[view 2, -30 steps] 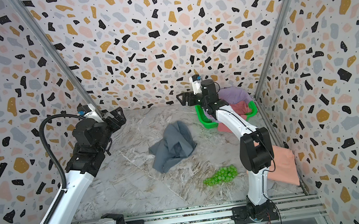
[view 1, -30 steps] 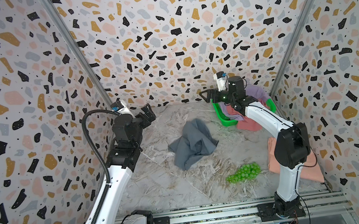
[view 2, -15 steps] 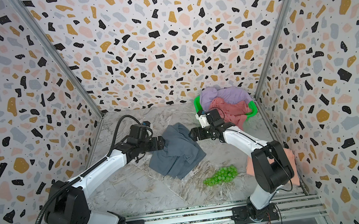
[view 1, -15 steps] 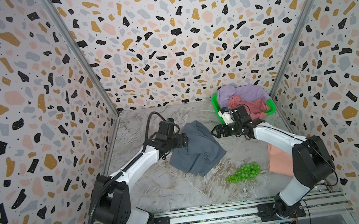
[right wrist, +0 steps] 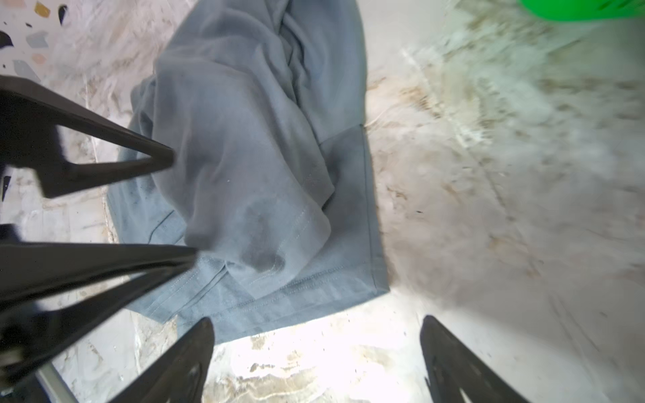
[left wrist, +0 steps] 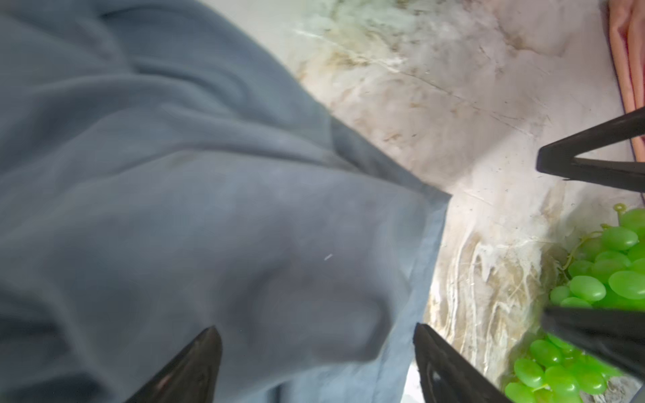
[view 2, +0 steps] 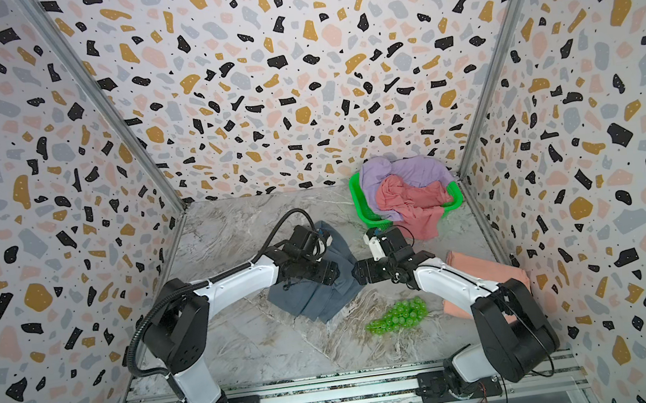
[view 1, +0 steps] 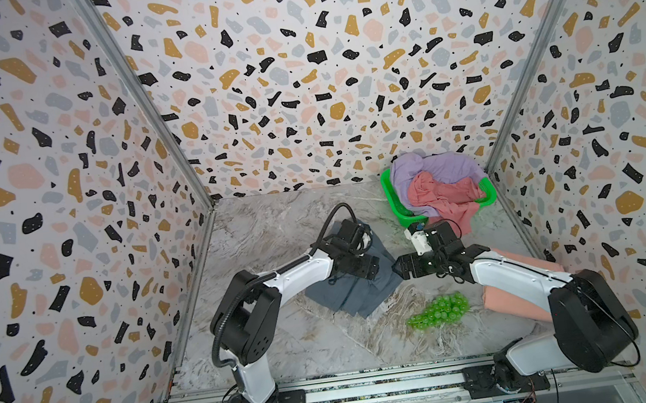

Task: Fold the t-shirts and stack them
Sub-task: 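Lift the grey t-shirt from the basket with the right gripper onto the table, then grasp the grey t-shirt edges with the left and right grippers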

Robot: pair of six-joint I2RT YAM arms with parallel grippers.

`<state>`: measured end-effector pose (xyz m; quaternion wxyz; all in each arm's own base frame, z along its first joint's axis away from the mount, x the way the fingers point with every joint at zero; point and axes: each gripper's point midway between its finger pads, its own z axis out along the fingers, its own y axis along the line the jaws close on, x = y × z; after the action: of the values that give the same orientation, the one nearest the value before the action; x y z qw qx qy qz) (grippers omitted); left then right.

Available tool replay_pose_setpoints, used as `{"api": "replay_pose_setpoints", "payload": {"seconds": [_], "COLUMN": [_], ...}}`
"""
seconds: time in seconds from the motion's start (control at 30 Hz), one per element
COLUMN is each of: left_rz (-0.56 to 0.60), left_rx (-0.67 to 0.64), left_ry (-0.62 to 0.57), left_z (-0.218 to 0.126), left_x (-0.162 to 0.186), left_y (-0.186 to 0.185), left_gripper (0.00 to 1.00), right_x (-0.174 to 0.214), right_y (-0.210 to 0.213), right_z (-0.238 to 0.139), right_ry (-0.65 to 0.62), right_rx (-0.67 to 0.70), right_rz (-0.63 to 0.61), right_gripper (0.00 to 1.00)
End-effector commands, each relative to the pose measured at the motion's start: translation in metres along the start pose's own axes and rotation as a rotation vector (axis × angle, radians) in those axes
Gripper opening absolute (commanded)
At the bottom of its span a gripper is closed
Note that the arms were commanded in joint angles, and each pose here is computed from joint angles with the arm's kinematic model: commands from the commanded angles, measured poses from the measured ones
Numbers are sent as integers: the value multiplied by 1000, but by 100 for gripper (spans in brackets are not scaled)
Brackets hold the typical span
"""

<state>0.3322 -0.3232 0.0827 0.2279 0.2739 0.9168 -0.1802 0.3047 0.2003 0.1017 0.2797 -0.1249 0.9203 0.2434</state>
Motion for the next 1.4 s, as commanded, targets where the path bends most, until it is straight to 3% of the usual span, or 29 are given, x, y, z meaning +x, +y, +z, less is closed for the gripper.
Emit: {"api": "replay_pose_setpoints", "payload": {"seconds": [0.0,0.07,0.17,0.27,0.3,0.5,0.63,0.77,0.97,1.13,1.37], "left_rz": [44,41,24,36,29,-130,-255,-323,-400,-440,-466], "left_rx": [-17,-33,-66,-40,-26,1,-17,-118,-166,-179,-183], "left_ry": [-9,-6,-23,-70,-98,-366,-441,-420,-409,-425,-428], "left_z": [13,20,21,4,-8,-133,-189,-192,-180,-180,-180], "left_x": [-10,-11,-19,-39,-49,-115,-110,-83,-60,-58,-62], "left_y": [-10,-11,-7,-11,-12,34,93,135,154,163,173], "left_gripper": [76,63,32,3,0,0,0,0,0,0,0], "right_x": [-2,1,3,4,4,-11,-28,-45,-57,-40,-11], "right_y": [-8,-10,-15,-17,-18,-12,-1,13,42,36,27], "right_z": [-12,-17,-23,-28,-29,-24,-7,17,67,102,104], "right_ry": [-53,-65,-79,-99,-107,-142,-145,-150,-77,7,76], "right_rx": [48,62,92,104,106,84,36,-3,-62,49,156], "right_rz": [26,30,35,34,33,2,-38,-84,-171,-177,-178], "right_gripper": [92,92,93,93,93,94,93,92,81,65,61]}}
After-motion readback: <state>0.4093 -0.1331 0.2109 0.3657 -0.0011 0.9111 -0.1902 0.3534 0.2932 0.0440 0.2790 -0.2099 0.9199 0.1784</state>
